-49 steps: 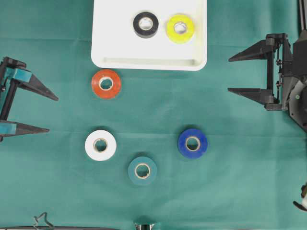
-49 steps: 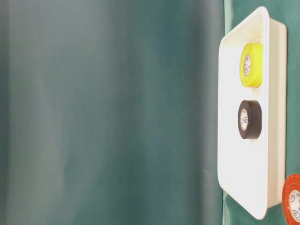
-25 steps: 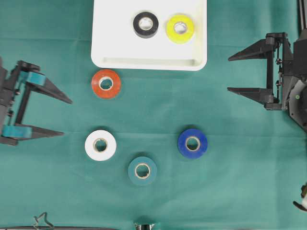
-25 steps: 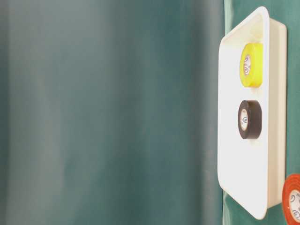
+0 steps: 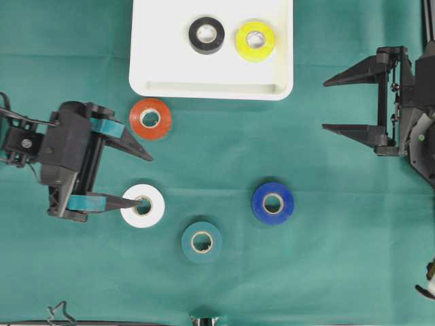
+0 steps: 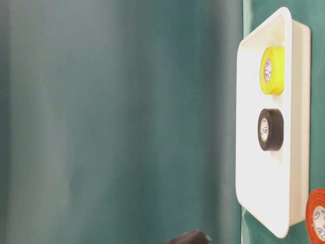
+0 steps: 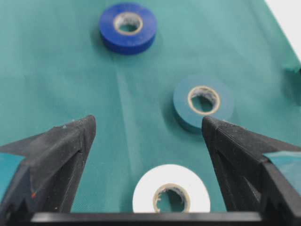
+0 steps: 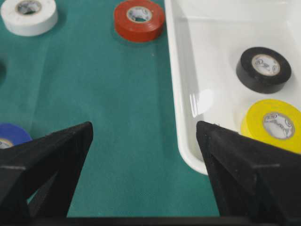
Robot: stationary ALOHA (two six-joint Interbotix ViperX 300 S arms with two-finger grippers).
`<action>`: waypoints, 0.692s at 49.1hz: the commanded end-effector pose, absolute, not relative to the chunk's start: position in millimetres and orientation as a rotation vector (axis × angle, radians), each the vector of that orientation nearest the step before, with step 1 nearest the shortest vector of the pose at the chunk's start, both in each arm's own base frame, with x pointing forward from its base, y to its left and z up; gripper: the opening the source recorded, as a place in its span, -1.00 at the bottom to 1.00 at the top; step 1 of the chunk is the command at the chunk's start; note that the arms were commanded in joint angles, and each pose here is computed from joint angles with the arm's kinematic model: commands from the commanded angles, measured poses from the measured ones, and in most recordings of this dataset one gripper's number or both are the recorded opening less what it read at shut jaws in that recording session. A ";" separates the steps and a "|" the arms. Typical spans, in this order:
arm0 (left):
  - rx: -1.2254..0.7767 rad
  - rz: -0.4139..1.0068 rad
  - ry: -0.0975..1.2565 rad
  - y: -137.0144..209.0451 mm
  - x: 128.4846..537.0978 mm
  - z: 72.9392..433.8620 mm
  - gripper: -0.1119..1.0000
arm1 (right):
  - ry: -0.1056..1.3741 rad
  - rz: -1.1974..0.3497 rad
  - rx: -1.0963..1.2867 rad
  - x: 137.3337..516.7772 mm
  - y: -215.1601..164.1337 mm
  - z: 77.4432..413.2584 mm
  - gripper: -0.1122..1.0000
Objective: Pick up the tape from a random location and place it into the white case.
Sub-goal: 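Move the left gripper over the white tape roll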
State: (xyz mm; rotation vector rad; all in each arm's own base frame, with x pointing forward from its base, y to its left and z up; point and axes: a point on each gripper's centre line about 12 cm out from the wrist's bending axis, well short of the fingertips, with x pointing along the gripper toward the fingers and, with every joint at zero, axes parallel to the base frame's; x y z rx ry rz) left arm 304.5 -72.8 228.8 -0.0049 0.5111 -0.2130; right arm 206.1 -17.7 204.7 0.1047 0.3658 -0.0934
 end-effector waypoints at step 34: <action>0.026 -0.199 0.778 -78.4 324.9 238.3 0.92 | 0.350 -0.100 0.105 211.9 -19.4 217.2 0.84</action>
